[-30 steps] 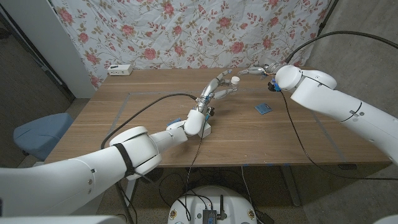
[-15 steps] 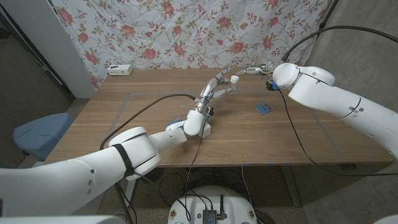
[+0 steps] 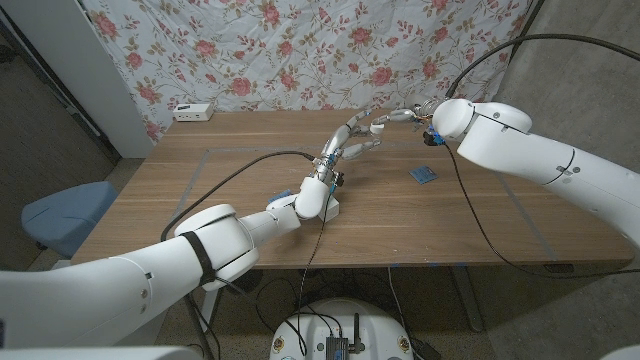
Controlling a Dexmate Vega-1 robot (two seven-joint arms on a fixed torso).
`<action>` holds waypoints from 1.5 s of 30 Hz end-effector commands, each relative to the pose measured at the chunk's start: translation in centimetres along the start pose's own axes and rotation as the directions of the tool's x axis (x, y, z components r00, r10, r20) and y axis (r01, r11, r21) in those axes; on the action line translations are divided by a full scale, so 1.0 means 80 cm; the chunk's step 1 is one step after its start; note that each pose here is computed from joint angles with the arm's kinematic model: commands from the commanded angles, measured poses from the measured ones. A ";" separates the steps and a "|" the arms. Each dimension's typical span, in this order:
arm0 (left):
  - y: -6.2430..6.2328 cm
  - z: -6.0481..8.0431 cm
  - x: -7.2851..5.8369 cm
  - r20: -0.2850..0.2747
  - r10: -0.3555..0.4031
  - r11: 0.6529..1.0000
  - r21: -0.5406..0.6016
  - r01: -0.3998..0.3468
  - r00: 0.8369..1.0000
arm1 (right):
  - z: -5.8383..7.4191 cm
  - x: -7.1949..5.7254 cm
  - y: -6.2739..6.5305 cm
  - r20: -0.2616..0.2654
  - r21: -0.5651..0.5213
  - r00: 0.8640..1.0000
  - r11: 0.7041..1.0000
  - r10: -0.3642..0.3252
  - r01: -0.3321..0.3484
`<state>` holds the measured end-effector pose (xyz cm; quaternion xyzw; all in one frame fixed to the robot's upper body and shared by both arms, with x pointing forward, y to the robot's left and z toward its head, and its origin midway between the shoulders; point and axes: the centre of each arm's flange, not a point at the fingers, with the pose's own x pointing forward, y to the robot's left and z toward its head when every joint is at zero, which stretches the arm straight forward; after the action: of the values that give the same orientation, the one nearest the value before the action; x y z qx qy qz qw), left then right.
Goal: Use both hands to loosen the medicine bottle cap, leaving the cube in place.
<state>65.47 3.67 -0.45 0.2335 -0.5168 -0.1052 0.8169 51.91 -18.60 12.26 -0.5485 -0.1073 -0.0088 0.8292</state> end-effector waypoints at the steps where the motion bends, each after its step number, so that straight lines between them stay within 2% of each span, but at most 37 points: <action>1: -0.003 -0.001 0.003 -0.015 -0.008 1.000 0.002 0.008 1.000 | 0.009 0.000 0.008 -0.009 -0.043 1.000 0.999 -0.005 0.005; 18: -0.003 -0.005 0.006 -0.038 -0.023 1.000 -0.023 0.022 0.999 | 0.010 0.008 0.012 -0.024 -0.059 0.999 0.998 -0.036 0.035; 45: -0.003 -0.005 0.013 -0.049 -0.038 0.999 -0.020 0.037 0.998 | 0.012 0.025 0.017 -0.041 -0.080 0.999 0.997 -0.028 0.024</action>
<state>66.24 3.30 -0.09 0.2359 -0.4926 -0.1177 0.8294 53.40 -17.11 11.84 -0.5783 -0.0977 -0.0365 0.8091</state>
